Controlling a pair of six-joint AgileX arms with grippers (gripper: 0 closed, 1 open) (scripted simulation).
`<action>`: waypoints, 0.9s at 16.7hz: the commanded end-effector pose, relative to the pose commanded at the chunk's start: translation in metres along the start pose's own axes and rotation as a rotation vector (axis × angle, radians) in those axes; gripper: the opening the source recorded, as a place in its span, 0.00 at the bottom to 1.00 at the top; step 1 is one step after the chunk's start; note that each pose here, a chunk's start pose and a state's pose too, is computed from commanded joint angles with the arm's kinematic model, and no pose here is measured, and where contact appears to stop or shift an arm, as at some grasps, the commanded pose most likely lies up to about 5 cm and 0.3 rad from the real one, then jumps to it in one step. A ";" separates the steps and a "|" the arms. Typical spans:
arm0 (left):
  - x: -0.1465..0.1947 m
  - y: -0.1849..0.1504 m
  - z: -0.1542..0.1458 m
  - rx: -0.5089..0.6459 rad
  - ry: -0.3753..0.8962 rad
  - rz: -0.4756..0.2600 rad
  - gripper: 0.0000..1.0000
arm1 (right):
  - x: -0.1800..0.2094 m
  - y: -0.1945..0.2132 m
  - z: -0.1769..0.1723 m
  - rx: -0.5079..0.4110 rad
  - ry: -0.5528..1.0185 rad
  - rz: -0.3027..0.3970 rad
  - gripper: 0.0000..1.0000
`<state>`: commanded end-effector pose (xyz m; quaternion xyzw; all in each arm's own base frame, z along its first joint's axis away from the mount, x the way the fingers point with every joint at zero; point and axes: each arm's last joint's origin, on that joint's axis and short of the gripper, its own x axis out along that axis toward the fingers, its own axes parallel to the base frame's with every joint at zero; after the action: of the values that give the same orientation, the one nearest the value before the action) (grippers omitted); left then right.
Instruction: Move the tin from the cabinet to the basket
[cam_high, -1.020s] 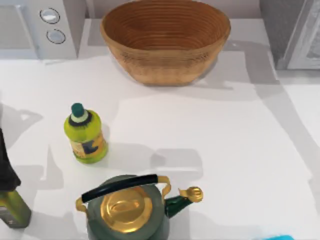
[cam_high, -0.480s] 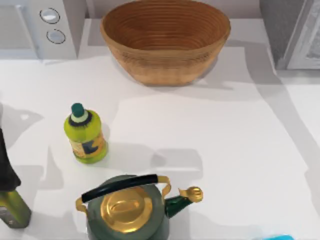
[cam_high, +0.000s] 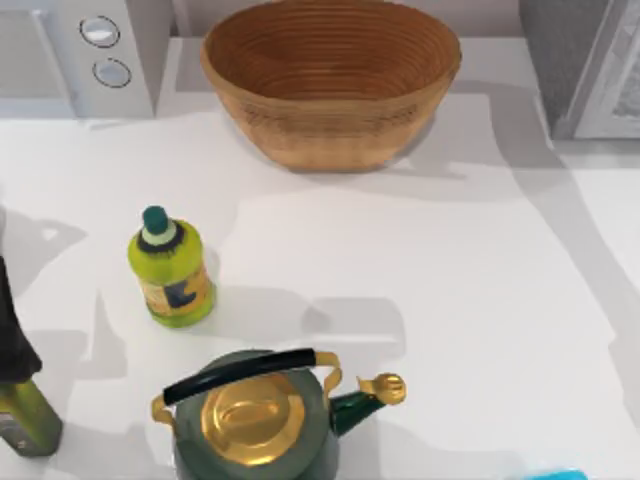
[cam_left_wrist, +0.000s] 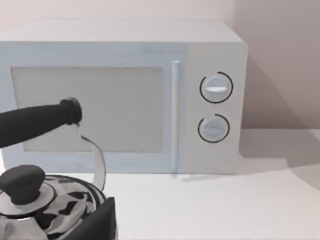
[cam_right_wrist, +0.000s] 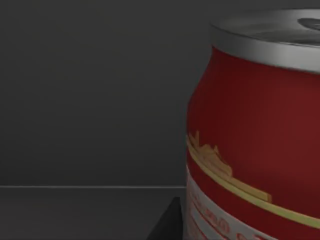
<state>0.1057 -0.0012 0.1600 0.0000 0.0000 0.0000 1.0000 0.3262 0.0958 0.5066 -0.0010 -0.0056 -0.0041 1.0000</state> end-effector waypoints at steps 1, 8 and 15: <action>0.000 0.000 0.000 0.000 0.000 0.000 1.00 | 0.000 0.000 0.000 0.000 0.000 0.000 0.10; 0.000 0.000 0.000 0.000 0.000 0.000 1.00 | 0.000 0.000 0.000 0.000 0.000 0.000 0.00; 0.000 0.000 0.000 0.000 0.000 0.000 1.00 | -0.035 0.010 0.020 0.006 -0.014 -0.001 0.00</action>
<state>0.1057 -0.0012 0.1600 0.0000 0.0000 0.0000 1.0000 0.2914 0.1062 0.5257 0.0022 -0.0124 -0.0048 0.9999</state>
